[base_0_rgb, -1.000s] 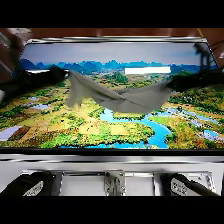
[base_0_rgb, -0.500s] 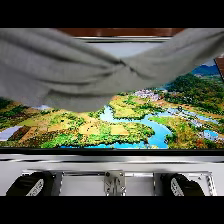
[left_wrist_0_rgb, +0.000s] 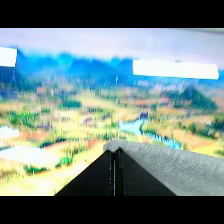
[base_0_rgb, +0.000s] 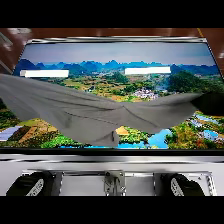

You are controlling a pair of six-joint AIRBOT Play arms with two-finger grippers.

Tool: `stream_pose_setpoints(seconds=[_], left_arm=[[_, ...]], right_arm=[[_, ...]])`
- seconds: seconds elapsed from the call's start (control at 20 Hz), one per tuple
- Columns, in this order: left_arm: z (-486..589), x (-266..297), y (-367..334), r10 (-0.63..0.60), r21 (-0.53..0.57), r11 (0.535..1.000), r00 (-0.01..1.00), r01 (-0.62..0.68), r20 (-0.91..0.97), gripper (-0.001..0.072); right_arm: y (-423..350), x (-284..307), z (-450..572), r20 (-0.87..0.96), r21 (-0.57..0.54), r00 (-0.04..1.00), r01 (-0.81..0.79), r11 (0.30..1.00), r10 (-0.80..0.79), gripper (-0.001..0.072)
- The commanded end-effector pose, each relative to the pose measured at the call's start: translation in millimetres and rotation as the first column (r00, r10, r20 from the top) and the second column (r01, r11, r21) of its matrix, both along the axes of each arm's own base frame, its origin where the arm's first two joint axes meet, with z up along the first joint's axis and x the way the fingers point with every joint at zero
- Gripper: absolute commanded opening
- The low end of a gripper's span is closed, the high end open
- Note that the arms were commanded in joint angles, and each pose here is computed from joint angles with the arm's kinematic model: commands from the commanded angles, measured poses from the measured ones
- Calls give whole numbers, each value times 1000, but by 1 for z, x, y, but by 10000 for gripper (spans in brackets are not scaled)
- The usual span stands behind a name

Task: Fold the shirts.

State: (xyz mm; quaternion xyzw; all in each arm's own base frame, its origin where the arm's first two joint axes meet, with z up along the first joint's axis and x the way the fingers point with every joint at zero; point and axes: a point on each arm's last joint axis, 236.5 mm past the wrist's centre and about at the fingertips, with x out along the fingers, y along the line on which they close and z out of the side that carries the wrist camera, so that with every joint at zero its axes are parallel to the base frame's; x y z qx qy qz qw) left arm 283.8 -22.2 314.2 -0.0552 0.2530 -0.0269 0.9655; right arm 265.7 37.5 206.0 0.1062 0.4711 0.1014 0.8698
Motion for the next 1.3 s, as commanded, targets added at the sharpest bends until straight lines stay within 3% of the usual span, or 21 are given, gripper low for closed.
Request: stream_pose_setpoints(seconds=[0.0, 0.25, 0.55, 0.6, 0.65, 0.7, 0.85, 1.05, 1.25], left_arm=[[-80, 15, -16, -24, -84, 996, 986, 10, -163, 33], [-167, 32, -54, -107, -274, 961, 953, 26, -284, 33], [-213, 37, -67, -137, -329, 944, 908, -1, -396, 33], [-215, 38, -69, -140, -333, 943, 905, -2, -402, 34], [-216, 38, -70, -144, -340, 940, 903, -2, -405, 33], [-214, 38, -73, -150, -351, 936, 903, -1, -403, 34], [-213, 37, -74, -153, -356, 934, 904, 1, -399, 34], [-213, 37, -74, -153, -356, 934, 903, 1, -401, 34], [-213, 37, -74, -153, -357, 934, 904, 0, -400, 34]], right_arm=[[-11, 16, -88, -123, 30, 988, 96, 995, -91, 54], [-25, 103, -153, -102, 133, 965, 255, 958, -243, 53], [-25, 189, -218, -106, 341, 915, 402, 850, -390, 73], [-25, 190, -229, -125, 341, 912, 409, 847, -390, 200], [-22, 184, -235, -142, 329, 924, 383, 863, -356, 484], [-20, 176, -236, -140, 300, 948, 316, 900, -287, 598], [-49, 127, -251, -283, 200, 942, 244, 949, -182, 598], [-58, 64, -273, -535, 271, 830, 344, 899, -156, 598], [-30, 58, -302, -595, 292, 797, 335, 896, -105, 598]])
